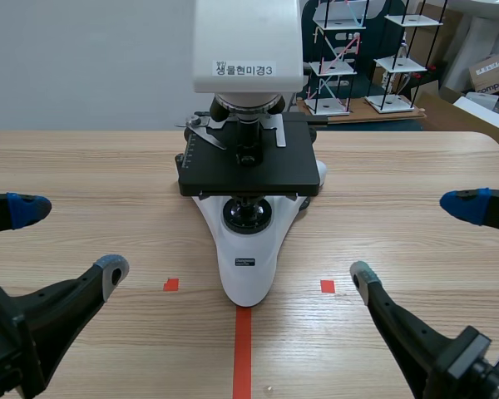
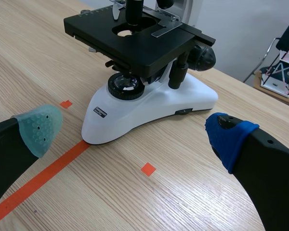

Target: Return to the home posture

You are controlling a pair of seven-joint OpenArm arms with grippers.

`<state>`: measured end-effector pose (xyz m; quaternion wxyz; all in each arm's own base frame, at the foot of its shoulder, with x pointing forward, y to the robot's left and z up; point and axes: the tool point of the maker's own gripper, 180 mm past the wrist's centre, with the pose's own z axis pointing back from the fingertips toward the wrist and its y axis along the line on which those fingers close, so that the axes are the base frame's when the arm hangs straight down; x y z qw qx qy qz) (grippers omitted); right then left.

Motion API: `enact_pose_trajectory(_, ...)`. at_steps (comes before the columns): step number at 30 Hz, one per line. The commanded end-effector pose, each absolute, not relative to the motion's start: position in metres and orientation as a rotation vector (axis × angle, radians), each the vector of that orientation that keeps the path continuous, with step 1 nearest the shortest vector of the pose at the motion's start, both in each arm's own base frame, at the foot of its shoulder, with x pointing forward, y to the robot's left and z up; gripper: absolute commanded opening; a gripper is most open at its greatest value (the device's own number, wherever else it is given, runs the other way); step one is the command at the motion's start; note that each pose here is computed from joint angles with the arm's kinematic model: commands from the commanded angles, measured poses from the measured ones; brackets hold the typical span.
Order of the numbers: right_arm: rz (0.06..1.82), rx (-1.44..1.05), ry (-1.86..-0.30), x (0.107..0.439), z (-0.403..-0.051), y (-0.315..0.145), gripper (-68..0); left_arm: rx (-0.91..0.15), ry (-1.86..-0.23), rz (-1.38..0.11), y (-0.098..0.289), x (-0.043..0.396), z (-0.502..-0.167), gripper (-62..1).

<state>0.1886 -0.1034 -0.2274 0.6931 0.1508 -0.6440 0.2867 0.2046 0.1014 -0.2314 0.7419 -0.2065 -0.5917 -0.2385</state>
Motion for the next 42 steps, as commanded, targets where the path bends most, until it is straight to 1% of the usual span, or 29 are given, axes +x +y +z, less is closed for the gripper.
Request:
enact_pose_trajectory(1,0.643,0.358,-1.474,0.190,-0.216,-0.099,0.4,-0.473,-1.335,-0.519,0.096,0.206,-0.220,1.4)
enact_pose_trajectory(6,0.659,0.418,-1.469,0.185,-0.214,-0.092,0.4,-0.473,-1.335,-0.519,0.096,0.206,-0.220,1.4)
enact_pose_trajectory(14,0.648,0.441,-1.535,0.185,-0.202,-0.090,0.4,-0.473,-1.335,-0.519,0.096,0.206,-0.220,1.4)
enact_pose_trajectory(21,0.626,0.358,-1.562,0.192,-0.201,-0.100,0.4,-0.473,-1.335,-0.519,0.096,0.206,-0.220,1.4)
enact_pose_trajectory(25,0.621,0.322,-1.546,0.195,-0.204,-0.104,0.4,-0.473,-1.335,-0.519,0.096,0.206,-0.220,1.4)
enact_pose_trajectory(42,0.623,0.317,-1.530,0.195,-0.207,-0.104,0.4,-0.473,-1.335,-0.519,0.096,0.206,-0.220,1.4)
